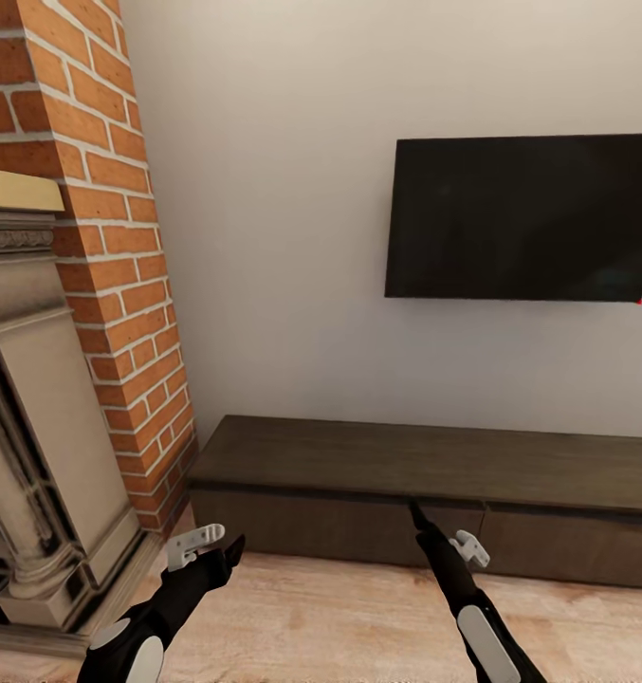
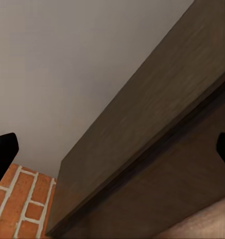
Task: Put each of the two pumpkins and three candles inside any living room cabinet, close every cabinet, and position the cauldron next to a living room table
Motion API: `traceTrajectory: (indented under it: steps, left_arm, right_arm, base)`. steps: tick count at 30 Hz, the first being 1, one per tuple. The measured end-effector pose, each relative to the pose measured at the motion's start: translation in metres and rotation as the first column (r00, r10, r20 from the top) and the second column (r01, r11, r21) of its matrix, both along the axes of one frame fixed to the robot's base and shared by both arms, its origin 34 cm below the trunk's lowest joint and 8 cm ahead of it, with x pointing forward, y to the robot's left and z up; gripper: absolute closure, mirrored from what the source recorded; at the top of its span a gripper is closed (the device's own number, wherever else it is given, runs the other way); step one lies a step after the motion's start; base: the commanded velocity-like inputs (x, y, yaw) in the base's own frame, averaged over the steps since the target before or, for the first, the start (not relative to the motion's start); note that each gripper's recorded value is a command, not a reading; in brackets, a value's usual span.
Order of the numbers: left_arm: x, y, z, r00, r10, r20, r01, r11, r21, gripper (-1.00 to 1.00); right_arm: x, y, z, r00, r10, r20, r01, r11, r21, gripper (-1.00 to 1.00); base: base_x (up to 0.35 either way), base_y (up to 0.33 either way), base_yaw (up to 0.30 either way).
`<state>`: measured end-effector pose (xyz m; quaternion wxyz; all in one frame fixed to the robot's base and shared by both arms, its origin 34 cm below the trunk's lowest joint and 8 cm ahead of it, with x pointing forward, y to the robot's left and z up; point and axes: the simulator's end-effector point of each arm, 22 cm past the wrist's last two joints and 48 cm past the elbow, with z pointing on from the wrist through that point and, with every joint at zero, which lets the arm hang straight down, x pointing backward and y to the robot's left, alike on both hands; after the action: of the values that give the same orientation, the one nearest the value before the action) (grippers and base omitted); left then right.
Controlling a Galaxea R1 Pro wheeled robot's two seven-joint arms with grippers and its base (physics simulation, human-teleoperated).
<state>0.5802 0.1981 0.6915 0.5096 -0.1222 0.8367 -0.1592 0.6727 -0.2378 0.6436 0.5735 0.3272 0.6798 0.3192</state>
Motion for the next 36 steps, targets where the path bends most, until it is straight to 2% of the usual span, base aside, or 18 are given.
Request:
traceTrajectory:
  steps: [7, 10, 15, 18, 20, 23, 29, 36]
  left_arm:
    - [-0.003, -0.001, -0.014, 1.000, -0.002, 0.000, 0.002, 1.000, 0.000, -1.00]
    - [-0.004, -0.001, -0.021, 1.000, -0.002, 0.000, 0.002, 1.000, 0.000, -1.00]
    - [-0.006, -0.001, -0.031, 1.000, -0.003, 0.000, 0.003, 1.000, 0.000, -1.00]
    - [-0.007, -0.001, -0.038, 1.000, -0.003, 0.000, 0.003, 1.000, 0.000, -1.00]
    - [-0.008, -0.001, -0.042, 1.000, -0.003, 0.000, 0.003, 1.000, 0.000, -1.00]
    - [-0.009, -0.002, -0.048, 1.000, -0.006, 0.000, 0.006, 1.000, -0.001, -1.00]
    - [-0.012, -0.003, -0.061, 1.000, -0.007, 0.001, 0.007, 1.000, -0.002, -1.00]
    - [-0.016, -0.004, -0.076, 1.000, -0.010, 0.001, 0.010, 1.000, -0.001, -1.00]
  right_arm:
    - [-0.004, -0.001, -0.019, 1.000, -0.004, -0.014, 0.004, 1.000, 0.000, -1.00]
    - [-0.010, -0.006, -0.043, 0.997, -0.026, -0.068, 0.027, 1.000, 0.010, -1.00]
    - [-0.012, -0.021, -0.056, 0.993, -0.077, -0.084, 0.083, 0.994, 0.075, -1.00]
    - [-0.013, -0.037, -0.062, 0.989, -0.117, -0.086, 0.126, 0.986, 0.110, -1.00]
    - [-0.014, -0.053, -0.064, 0.983, -0.161, -0.087, 0.173, 0.972, 0.158, -1.00]
    - [-0.016, -0.060, -0.071, 0.979, -0.181, -0.092, 0.195, 0.965, 0.177, -1.00]
    - [-0.018, -0.059, -0.082, 0.980, -0.177, -0.086, 0.190, 0.966, 0.173, -1.00]
    - [-0.021, -0.056, -0.097, 0.984, -0.159, -0.081, 0.170, 0.975, 0.142, -1.00]
  base:
    - [0.000, 0.000, 0.000]
    - [0.000, 0.000, 0.000]
    - [0.000, 0.000, 0.000]
    - [0.000, 0.000, 0.000]
    - [0.000, 0.000, 0.000]
    - [0.000, 0.000, 0.000]
    - [0.000, 0.000, 0.000]
    - [0.000, 0.000, 0.000]
